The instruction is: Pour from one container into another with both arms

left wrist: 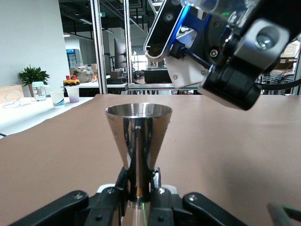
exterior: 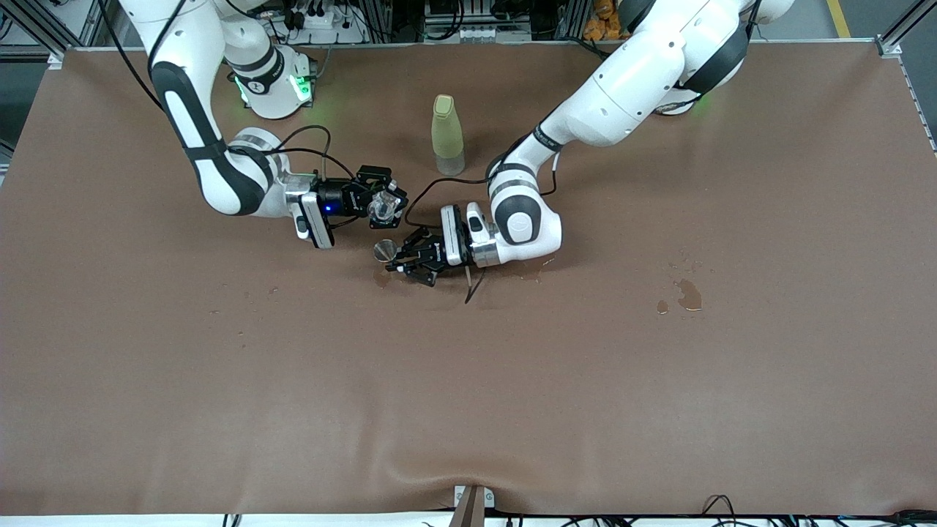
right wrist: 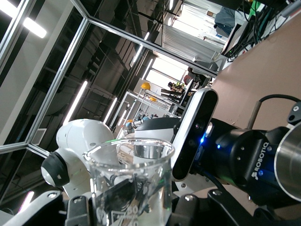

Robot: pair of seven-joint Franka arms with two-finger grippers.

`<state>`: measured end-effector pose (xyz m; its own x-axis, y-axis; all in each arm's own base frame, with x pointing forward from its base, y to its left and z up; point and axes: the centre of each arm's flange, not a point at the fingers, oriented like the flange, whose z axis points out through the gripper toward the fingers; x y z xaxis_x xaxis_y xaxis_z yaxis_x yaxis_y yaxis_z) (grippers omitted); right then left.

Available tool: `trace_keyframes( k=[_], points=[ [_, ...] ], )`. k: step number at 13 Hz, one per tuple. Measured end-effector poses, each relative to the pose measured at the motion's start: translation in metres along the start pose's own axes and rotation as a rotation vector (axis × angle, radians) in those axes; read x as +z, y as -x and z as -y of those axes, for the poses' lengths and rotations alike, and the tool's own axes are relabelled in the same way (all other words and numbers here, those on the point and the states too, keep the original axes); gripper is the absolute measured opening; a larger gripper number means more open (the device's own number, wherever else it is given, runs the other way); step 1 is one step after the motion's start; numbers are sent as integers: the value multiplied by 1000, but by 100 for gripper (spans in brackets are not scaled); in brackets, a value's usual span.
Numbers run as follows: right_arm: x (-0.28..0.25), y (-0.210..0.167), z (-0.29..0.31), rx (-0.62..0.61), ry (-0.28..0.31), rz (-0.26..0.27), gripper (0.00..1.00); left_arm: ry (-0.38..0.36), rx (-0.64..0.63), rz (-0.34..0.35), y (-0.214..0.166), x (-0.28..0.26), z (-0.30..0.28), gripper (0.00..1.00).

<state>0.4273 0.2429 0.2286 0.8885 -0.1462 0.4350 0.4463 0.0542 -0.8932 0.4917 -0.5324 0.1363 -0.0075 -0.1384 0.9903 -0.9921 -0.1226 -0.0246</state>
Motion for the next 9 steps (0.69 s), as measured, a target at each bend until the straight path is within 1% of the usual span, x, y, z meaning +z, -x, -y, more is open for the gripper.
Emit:
trace_keyframes(
  k=[4,7,9],
  points=[
    [0,-1,0,73,-1,-3,15,1,-11,-17,1,1,-2,21],
    [-1,-3,0,135,-2,-20,15,2,-16,-19,3,1,-3,21],
    [-1,-4,1,182,-15,-30,15,2,-16,-19,3,1,-3,21]
  ],
)
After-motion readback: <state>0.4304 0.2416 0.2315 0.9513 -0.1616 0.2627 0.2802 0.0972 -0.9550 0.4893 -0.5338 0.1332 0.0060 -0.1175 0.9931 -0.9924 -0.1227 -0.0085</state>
